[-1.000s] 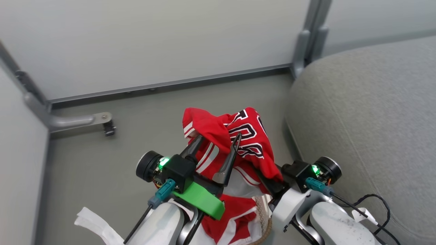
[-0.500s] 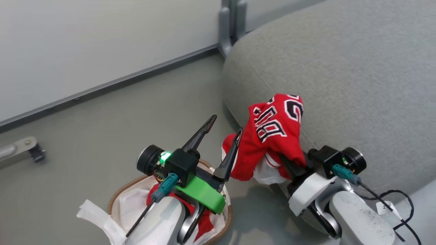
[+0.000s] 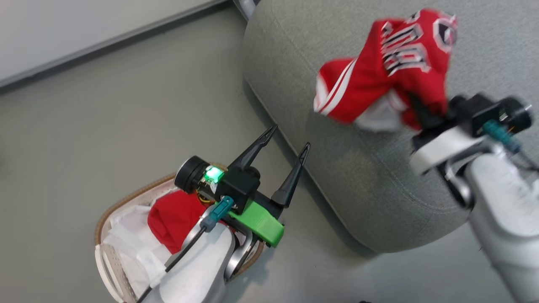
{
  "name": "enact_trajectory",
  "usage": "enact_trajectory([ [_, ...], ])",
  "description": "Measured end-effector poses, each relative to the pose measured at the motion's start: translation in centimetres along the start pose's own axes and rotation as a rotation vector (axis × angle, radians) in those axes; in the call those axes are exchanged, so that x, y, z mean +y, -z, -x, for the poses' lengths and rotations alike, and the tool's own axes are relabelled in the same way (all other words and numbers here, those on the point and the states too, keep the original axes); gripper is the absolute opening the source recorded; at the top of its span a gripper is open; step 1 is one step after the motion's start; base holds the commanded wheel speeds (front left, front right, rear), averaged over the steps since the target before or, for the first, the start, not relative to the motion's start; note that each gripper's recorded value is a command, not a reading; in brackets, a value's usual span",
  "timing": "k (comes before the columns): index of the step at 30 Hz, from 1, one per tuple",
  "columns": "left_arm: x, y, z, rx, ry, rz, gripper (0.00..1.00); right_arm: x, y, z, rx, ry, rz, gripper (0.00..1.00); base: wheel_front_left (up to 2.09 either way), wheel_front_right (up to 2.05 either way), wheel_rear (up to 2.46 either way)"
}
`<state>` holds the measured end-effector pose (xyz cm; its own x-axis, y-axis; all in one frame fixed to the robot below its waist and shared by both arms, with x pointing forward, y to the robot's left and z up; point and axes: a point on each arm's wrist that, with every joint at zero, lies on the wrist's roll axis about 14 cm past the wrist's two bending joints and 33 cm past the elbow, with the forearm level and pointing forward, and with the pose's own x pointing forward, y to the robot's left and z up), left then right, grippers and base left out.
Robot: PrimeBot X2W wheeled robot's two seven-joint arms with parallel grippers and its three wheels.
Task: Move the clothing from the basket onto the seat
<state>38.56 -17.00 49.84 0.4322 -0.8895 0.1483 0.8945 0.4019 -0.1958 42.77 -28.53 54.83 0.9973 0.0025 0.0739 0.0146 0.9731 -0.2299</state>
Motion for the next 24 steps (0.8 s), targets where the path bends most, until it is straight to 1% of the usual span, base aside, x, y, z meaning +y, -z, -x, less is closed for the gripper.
enact_trajectory([
  [3,1.0,1.2,-0.3,0.013,0.000,0.013,1.00,-3.1,-0.4,-2.2,-0.001,0.037,0.084,0.00,0.00,0.00,0.00],
  [7,2.7,2.2,-0.5,0.016,-0.016,0.019,1.00,-6.4,-1.0,-5.2,0.006,0.061,0.207,0.00,0.00,0.00,0.00],
  [9,3.7,2.9,-0.5,0.019,-0.032,0.027,1.00,-7.8,-1.0,-6.9,0.016,0.069,0.265,0.00,0.00,0.00,0.00],
  [13,5.7,4.5,0.0,0.036,-0.067,0.047,1.00,-9.9,-0.9,-10.2,0.027,0.091,0.338,0.00,0.00,0.00,0.00],
  [15,6.6,5.2,0.3,0.044,-0.087,0.055,1.00,-10.3,-0.7,-11.8,0.029,0.094,0.356,0.00,0.00,0.00,0.00],
  [19,8.5,6.3,1.3,0.057,-0.134,0.071,1.00,-10.1,1.9,-14.2,0.072,0.094,0.344,0.00,0.00,0.00,0.00],
  [22,9.8,7.2,2.3,0.074,-0.171,0.081,1.00,-10.1,4.3,-15.5,0.113,0.111,0.305,0.00,0.00,0.00,0.00],
  [24,10.6,7.8,3.0,0.085,-0.198,0.086,1.00,-9.6,6.2,-16.0,0.137,0.124,0.247,0.00,0.00,0.00,0.00],
])
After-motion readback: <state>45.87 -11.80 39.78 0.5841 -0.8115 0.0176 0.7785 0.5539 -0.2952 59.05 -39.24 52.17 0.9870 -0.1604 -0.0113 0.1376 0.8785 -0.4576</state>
